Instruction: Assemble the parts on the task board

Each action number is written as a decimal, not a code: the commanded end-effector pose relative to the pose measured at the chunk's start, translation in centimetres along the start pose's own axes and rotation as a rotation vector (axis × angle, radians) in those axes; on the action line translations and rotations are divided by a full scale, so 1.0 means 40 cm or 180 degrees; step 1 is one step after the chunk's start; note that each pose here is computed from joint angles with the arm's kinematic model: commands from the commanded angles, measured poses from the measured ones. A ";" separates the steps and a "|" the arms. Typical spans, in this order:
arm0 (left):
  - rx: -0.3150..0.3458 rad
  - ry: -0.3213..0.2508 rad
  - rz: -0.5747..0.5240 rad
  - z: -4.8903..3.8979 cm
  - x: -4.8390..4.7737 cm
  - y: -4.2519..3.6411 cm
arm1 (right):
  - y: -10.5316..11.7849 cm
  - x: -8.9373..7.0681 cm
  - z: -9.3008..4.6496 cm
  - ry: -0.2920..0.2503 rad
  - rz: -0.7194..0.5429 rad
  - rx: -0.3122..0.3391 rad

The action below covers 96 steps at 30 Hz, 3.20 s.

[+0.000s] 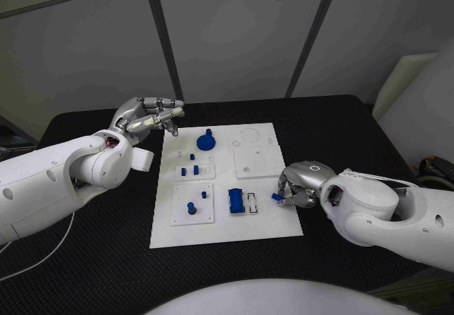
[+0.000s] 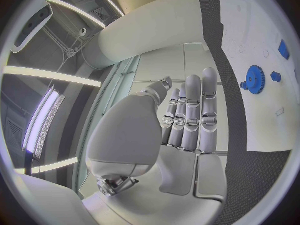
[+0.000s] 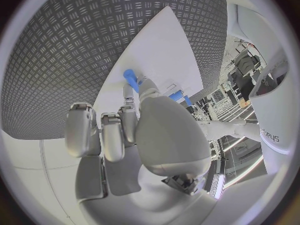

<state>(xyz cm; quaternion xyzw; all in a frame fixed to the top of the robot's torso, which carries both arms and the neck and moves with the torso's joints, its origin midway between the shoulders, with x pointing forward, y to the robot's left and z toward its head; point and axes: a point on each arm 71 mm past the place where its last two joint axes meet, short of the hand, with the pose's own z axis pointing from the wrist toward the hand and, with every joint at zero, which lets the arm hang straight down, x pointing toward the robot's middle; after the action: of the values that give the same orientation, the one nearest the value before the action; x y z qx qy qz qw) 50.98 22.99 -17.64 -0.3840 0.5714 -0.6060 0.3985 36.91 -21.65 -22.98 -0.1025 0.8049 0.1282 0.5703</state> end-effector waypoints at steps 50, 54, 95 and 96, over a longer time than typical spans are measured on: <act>0.0026 0.0042 -0.0025 -0.006 0.003 -0.005 | 0.095 0.023 0.034 0.0269 0.1286 -0.0007; 0.0024 0.0043 -0.0026 -0.007 0.003 -0.005 | 0.096 0.024 0.037 0.0285 0.1277 0.0019; -0.0003 0.0053 -0.0029 -0.006 0.001 -0.002 | 0.075 0.013 0.009 0.0183 0.1072 -0.0142; -0.0003 0.0053 -0.0029 -0.006 0.001 -0.002 | 0.073 0.015 0.007 0.0224 0.1084 -0.0158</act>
<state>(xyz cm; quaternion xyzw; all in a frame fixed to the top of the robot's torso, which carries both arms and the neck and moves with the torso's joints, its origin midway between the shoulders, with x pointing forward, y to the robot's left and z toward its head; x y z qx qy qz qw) 50.75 23.21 -17.66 -0.3840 0.5732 -0.6062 0.3956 36.32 -19.18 -23.39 0.0236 0.8241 0.2128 0.5244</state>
